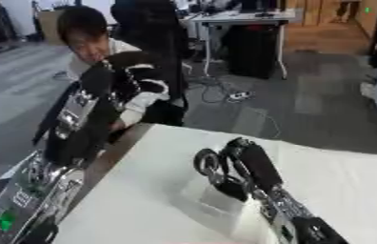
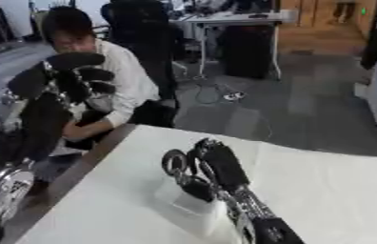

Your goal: Pick up objects on the table and place them in the box.

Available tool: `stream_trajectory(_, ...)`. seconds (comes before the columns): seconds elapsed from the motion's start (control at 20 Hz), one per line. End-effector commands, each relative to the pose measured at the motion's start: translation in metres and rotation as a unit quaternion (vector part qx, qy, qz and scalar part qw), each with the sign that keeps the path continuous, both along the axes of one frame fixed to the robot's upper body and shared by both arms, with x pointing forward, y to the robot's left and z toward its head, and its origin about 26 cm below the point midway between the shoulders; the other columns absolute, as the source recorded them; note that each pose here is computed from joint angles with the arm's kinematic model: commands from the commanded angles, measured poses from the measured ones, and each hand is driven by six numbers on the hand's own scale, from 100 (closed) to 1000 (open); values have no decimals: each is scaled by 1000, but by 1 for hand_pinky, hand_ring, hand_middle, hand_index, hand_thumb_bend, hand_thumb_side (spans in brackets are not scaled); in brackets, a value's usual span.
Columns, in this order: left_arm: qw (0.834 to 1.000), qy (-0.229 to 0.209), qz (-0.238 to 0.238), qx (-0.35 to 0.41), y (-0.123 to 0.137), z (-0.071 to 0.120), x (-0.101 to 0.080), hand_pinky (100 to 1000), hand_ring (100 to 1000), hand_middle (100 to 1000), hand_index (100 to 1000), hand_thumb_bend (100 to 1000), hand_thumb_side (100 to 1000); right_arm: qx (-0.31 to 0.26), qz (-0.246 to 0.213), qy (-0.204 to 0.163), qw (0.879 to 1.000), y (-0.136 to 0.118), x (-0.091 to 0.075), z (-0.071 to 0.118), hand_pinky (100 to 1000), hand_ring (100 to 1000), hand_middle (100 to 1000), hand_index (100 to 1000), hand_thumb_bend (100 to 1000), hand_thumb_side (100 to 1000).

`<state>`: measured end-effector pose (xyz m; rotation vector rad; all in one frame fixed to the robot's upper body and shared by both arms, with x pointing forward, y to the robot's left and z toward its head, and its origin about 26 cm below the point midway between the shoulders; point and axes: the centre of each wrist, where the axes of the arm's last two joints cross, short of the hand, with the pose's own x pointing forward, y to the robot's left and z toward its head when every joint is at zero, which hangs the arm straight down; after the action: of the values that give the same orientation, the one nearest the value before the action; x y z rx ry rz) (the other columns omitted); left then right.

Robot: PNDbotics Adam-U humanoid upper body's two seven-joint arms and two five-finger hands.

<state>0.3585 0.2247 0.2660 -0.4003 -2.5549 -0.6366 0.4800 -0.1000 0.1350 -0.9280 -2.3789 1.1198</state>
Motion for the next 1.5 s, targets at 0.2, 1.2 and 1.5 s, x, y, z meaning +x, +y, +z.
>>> stream_trajectory(0.2,1000,-20,-7,3,-2,14,-4,753,741,812,855,212,835,-35,-21,8,999,-4,7,12,100,143,192,355,100,500)
stream_trajectory(1.2,1000,-12,1,4,1,11,-3,752,739,811,854,214,843,-98,-255,64,960,-63,28,35,315,565,669,746,237,636)
stream_trajectory(1.5,1000,0,17,4,10,3,-2,751,738,810,854,217,843,89,-177,23,980,-86,15,101,292,528,618,753,190,787)
